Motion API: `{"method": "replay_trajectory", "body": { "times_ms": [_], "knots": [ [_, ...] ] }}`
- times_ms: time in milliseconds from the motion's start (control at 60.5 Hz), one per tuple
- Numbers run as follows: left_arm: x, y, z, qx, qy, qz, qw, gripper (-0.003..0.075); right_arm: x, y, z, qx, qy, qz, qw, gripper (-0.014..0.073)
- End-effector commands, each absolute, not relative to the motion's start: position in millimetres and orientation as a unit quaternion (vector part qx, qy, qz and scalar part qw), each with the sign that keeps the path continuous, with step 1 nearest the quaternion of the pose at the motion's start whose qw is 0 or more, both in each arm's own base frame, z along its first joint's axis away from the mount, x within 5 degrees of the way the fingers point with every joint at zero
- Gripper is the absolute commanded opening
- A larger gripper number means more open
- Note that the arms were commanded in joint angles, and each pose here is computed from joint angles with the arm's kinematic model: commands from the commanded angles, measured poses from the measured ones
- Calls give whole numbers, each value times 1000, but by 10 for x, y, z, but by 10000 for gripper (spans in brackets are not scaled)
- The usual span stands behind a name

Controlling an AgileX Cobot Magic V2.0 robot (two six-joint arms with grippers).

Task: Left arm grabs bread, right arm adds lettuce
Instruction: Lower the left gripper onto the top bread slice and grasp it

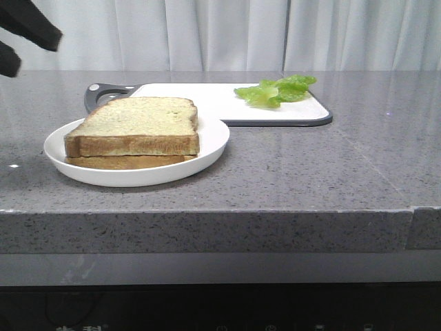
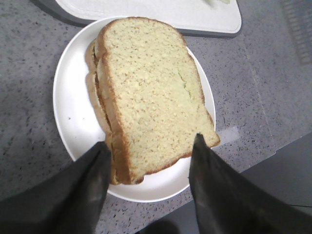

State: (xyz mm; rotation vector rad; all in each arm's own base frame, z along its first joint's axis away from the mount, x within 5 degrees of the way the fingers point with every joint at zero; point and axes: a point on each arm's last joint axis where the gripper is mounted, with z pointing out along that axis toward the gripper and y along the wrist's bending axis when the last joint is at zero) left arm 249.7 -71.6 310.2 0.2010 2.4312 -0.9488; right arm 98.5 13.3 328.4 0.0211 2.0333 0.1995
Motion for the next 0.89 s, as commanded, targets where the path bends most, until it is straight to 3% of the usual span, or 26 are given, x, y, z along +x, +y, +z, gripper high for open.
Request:
{"method": "replay_trajectory", "body": {
  "times_ms": [0, 248, 264, 578, 876],
  "knots": [
    [2601, -787, 3233, 74, 879, -385, 271, 365, 1029, 131, 3426, 10, 822, 86, 563, 423],
    [2791, -981, 3085, 96, 881, -394, 244, 365, 1030, 131, 3427, 10, 822, 86, 563, 423],
    [2810, -988, 3067, 97, 882, -391, 244, 365, 1030, 131, 3428, 10, 822, 86, 564, 372],
    [2943, -1034, 2978, 104, 892, -350, 265, 365, 1030, 131, 3427, 10, 822, 86, 563, 372],
    [3025, -1050, 2822, 95, 900, -351, 241, 365, 1030, 131, 3427, 10, 822, 86, 563, 372]
  ]
}}
